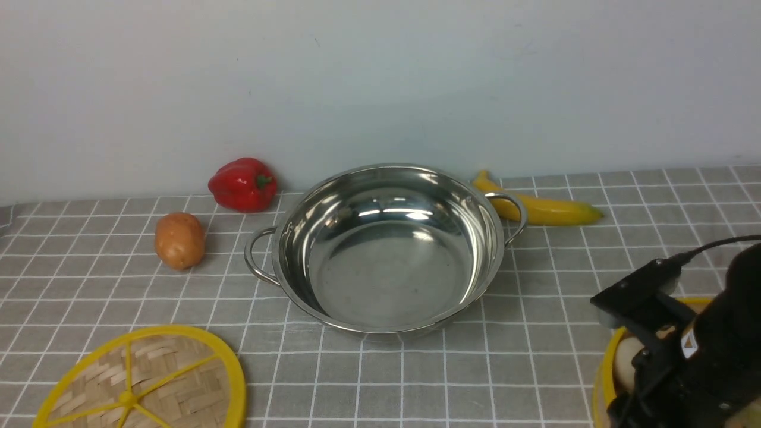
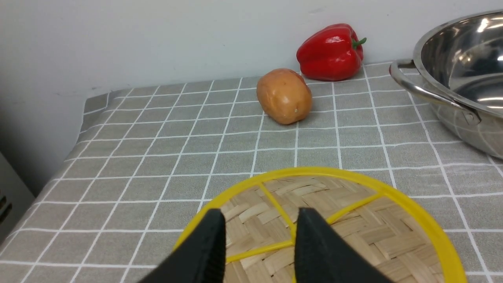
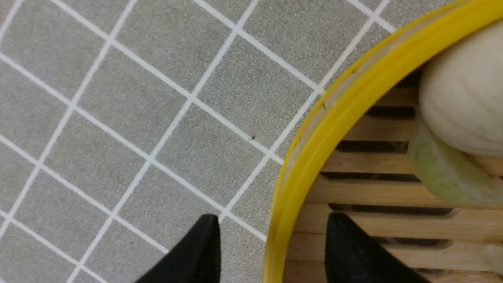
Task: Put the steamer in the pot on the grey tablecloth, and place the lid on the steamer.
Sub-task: 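Reach for and grasp the rim of the bamboo steamer holding the buns with the right gripper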
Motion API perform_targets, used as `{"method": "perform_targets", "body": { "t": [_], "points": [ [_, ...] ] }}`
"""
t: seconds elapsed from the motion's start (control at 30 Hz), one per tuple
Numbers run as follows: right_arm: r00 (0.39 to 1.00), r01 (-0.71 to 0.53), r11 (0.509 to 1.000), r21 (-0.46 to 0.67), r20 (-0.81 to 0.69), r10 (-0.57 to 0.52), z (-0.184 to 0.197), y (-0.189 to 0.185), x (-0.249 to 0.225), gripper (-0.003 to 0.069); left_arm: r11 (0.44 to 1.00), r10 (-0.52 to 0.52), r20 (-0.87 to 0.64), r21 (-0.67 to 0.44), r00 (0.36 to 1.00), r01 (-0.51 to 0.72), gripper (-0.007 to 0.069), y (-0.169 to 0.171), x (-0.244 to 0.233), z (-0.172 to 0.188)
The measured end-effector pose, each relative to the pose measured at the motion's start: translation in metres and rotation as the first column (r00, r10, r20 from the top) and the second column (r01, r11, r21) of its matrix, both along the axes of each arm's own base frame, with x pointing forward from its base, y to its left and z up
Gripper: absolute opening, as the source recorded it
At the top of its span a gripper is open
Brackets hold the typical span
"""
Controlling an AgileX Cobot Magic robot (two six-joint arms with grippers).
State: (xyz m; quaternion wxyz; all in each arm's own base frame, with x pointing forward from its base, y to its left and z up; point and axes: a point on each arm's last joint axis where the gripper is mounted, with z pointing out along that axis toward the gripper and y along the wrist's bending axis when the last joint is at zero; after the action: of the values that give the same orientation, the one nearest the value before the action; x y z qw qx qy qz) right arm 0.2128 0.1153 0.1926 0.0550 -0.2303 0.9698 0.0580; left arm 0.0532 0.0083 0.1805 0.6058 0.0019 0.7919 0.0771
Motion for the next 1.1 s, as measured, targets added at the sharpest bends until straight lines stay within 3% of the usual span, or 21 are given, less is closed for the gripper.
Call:
{"method": "perform_targets", "body": {
  "t": [0.33,0.47,0.67,1.1],
  "points": [
    [0.999,-0.001,0.999,-0.035,-0.044,0.000,-0.015,0.001,0.004,0.0358,1.000,0.000,0.000,0.000,1.000,0.000,0.0243,0.000,0.000,0.000],
    [0.999,0.003,0.999,-0.034,-0.044,-0.005,-0.014,0.001,0.004,0.0316,1.000,0.000,0.000,0.000,1.000,0.000,0.0243,0.000,0.000,0.000],
    [0.999,0.007,0.999,-0.033,-0.043,-0.008,-0.014,0.001,0.005,0.0195,1.000,0.000,0.000,0.000,1.000,0.000,0.0243,0.000,0.000,0.000],
    [0.998,0.022,0.999,-0.033,-0.058,-0.024,-0.013,0.002,0.004,0.0073,1.000,0.000,0.000,0.000,1.000,0.000,0.0243,0.000,0.000,0.000]
  ]
}}
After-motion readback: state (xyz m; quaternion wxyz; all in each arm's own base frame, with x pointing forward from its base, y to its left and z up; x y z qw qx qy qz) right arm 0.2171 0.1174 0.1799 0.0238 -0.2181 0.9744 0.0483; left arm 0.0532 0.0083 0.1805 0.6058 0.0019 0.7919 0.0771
